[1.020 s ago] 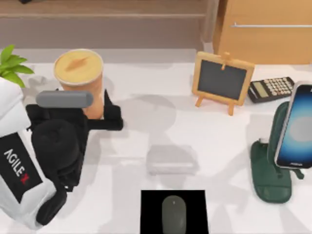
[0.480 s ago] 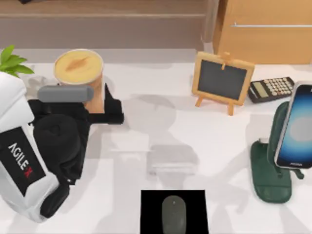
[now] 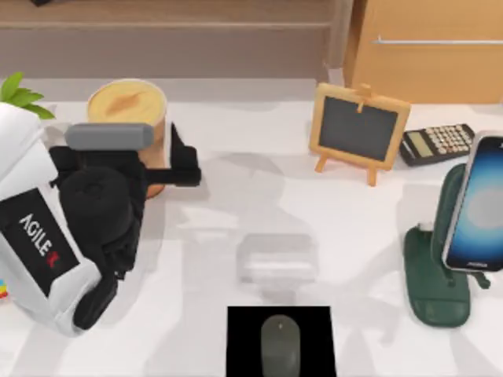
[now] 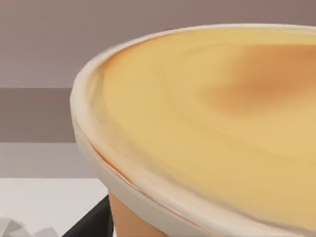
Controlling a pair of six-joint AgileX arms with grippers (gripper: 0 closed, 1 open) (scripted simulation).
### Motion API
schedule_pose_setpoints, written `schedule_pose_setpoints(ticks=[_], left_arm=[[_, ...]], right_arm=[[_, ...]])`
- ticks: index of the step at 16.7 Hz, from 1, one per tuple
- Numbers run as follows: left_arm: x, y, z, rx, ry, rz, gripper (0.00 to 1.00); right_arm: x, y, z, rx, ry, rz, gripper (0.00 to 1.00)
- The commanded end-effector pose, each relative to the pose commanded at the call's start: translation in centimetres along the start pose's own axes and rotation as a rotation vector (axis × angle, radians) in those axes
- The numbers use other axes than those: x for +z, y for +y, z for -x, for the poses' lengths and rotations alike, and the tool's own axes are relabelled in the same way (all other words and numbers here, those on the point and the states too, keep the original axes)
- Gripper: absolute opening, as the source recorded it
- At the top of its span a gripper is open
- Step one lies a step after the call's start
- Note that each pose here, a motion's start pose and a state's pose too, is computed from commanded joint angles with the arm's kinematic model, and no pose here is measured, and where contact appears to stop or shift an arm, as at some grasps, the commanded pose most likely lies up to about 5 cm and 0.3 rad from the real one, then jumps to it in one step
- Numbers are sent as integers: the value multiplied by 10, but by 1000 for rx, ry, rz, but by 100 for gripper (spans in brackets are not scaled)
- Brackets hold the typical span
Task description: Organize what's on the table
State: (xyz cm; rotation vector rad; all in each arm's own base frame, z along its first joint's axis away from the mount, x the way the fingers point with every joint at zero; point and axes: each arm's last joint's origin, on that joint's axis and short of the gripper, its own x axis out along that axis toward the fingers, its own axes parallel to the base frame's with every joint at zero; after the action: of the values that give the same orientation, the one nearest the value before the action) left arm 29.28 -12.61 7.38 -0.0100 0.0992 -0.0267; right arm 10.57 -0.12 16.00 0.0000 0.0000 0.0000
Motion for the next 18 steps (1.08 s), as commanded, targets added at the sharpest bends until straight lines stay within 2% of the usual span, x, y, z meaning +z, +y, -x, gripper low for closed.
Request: schedule_pose_setpoints(ticks=[13,18], left_arm=[[0,0,0,0,0,0,2],[0,0,0,0,0,0,0]], right_arm=[[0,0,0,0,0,0,100],[0,0,0,0,0,0,100]])
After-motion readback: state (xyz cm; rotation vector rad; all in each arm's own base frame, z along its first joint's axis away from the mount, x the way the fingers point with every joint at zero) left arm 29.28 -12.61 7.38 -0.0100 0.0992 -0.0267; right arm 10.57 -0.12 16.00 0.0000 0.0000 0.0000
